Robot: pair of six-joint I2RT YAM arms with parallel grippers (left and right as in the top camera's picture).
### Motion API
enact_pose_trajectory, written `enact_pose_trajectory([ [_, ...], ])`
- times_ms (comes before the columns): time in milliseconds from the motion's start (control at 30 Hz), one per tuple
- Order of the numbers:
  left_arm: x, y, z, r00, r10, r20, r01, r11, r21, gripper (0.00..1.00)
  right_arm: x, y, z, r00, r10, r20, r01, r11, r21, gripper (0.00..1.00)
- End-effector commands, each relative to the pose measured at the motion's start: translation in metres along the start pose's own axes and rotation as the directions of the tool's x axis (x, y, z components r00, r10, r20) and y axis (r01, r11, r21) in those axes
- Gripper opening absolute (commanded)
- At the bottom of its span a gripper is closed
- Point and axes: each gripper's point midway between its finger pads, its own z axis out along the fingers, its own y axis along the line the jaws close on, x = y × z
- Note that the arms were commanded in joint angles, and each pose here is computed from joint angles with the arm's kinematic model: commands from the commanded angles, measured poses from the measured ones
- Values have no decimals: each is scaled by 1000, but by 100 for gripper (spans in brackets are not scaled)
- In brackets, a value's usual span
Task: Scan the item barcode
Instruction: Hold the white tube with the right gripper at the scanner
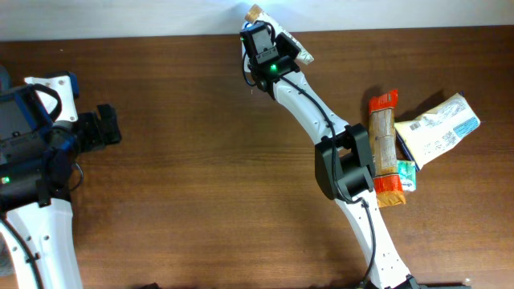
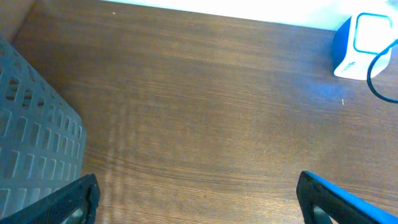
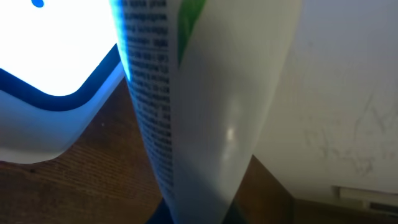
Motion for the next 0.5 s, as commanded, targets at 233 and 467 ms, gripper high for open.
enact_pose_trajectory([
  [233, -2, 1, -3, 1000, -5, 9, 5, 1000, -8, 99, -38, -52, -76, 985, 146, 95, -147, 989, 6, 4],
  [467, -1, 1, -3, 1000, -5, 5, 5, 1000, -7, 99, 10, -65, -173, 927, 361, -97, -369, 842, -394, 4],
])
